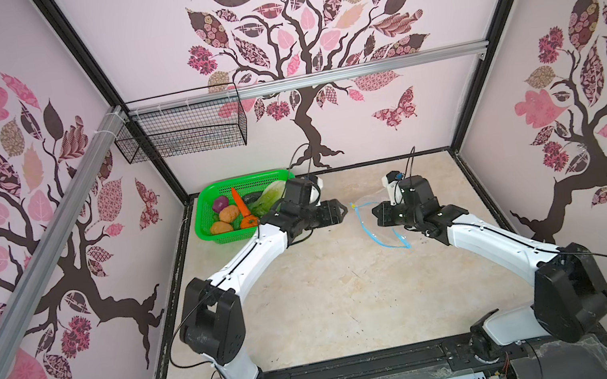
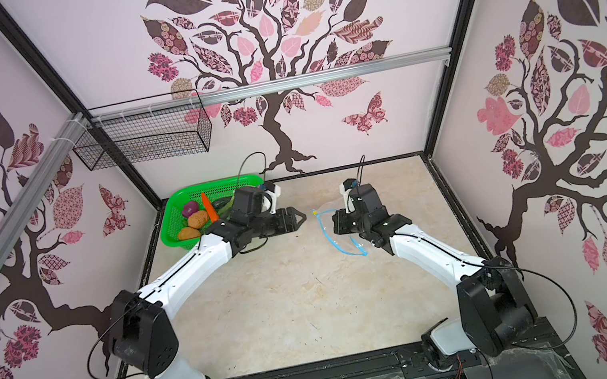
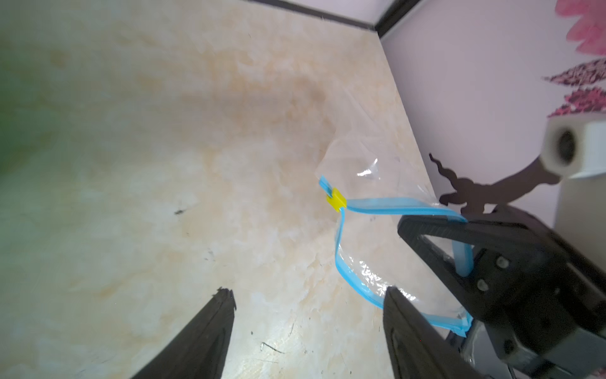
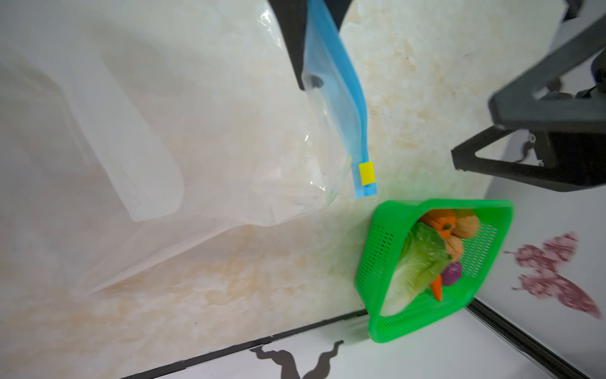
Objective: Place the food in the zip-top bag and seal the zipper
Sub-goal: 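Release the bag with the left gripper while the right gripper holds it open, then lower the left gripper into the basket and grasp the orange carrot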
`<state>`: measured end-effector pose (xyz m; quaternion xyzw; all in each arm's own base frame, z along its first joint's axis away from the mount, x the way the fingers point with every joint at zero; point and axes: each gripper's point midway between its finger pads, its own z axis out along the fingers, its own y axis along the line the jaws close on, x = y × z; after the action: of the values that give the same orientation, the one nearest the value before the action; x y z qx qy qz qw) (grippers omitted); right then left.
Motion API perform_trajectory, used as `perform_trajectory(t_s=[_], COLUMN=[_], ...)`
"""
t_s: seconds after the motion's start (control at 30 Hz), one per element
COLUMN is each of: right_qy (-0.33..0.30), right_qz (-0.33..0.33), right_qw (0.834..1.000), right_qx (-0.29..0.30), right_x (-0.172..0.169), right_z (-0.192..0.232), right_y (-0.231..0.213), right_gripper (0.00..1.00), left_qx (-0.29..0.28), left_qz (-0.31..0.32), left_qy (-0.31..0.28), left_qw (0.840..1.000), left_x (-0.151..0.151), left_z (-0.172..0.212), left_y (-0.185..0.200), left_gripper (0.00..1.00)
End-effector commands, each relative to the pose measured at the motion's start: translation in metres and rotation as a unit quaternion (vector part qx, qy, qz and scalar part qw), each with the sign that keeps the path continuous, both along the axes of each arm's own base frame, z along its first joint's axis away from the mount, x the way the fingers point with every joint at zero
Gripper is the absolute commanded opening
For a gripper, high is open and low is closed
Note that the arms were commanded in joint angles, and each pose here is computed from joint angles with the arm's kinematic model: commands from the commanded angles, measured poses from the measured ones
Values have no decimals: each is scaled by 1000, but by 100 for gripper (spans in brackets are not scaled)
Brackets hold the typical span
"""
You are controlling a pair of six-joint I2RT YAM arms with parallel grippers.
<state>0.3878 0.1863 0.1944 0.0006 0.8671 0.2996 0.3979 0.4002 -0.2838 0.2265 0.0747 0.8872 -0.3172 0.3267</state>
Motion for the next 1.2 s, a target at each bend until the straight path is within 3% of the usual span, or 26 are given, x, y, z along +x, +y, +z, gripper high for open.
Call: perform_trajectory(t_s=[0.0, 0.2, 0.4, 0.63, 0.9, 1.17], right_qy=[4, 22, -4, -42, -42, -35], right_qz=[54, 66, 45, 1, 5, 15], right_qw=[992, 981, 989, 995, 996, 996], right_qx=[112, 184, 140, 93, 85, 82], right_x=[9, 13, 9, 10, 9, 7], right_z=[12, 7, 15, 29, 25, 24], right_y=[17, 3, -9, -29, -29, -27], right_gripper=[0, 0, 0, 0, 0, 0], left_qx=[61, 90, 137, 146, 114, 104], left_qz=[55, 114, 135, 110, 66, 7], left_qy=[-28, -20, 18, 51, 101, 138], left_qw=[996, 989, 981, 982, 986, 985], left_x=[16, 60, 93, 106, 80, 14], left_z=[3, -20, -71, -105, -124, -129], left_y=[40, 92, 120, 110, 81, 42], left_gripper=[79, 80, 80, 81, 78, 78])
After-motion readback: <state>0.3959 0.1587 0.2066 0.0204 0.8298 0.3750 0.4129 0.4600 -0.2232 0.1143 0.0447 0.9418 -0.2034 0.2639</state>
